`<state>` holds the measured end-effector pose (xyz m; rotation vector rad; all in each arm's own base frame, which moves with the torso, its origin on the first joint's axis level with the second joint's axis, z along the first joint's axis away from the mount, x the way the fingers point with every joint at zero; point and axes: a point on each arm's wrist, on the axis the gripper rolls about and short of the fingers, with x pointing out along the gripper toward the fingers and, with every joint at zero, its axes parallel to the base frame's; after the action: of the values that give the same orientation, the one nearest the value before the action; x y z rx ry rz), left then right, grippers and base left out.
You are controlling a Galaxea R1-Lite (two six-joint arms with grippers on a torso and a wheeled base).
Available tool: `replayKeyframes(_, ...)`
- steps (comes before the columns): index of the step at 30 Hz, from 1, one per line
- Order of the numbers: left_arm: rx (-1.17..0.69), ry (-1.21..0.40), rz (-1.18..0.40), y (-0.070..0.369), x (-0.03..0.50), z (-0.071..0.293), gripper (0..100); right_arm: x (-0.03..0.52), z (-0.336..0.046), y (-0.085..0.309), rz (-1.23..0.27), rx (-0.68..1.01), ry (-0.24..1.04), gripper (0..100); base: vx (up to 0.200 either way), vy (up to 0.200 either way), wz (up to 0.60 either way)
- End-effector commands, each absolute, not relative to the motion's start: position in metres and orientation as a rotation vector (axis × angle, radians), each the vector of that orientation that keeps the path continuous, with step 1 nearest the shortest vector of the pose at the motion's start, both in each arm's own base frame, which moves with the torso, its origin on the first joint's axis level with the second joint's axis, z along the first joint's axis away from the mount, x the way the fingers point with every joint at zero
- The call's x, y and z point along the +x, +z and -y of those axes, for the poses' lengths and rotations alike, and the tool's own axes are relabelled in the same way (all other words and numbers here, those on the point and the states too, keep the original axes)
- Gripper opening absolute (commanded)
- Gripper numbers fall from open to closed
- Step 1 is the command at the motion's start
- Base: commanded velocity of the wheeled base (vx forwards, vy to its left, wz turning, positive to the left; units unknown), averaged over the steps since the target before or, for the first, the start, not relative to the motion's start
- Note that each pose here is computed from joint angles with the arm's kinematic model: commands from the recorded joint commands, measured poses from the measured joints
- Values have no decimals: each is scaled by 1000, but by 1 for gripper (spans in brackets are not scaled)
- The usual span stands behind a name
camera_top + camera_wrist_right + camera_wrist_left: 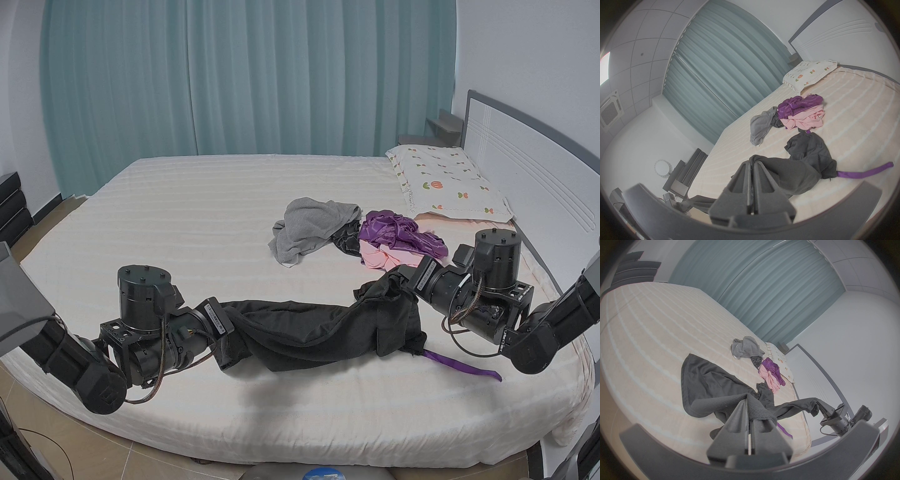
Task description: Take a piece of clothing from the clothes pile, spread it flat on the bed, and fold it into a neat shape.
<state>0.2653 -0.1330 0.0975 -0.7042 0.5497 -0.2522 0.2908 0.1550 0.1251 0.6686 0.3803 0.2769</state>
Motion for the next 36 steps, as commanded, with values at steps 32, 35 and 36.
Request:
replayKeyframes(32, -732, -269, -448, 119, 262, 122, 0, 284, -150, 151, -250, 718, 275, 0, 0, 131, 0)
replayKeyframes(35, -733, -271, -440, 122, 262, 122, 0, 283, -148, 153, -241, 720, 273, 0, 0, 200, 0)
replayKeyframes(36, -734, -273, -437, 122, 262, 121, 0, 283, -148, 154, -238, 721, 274, 0, 0, 200, 0)
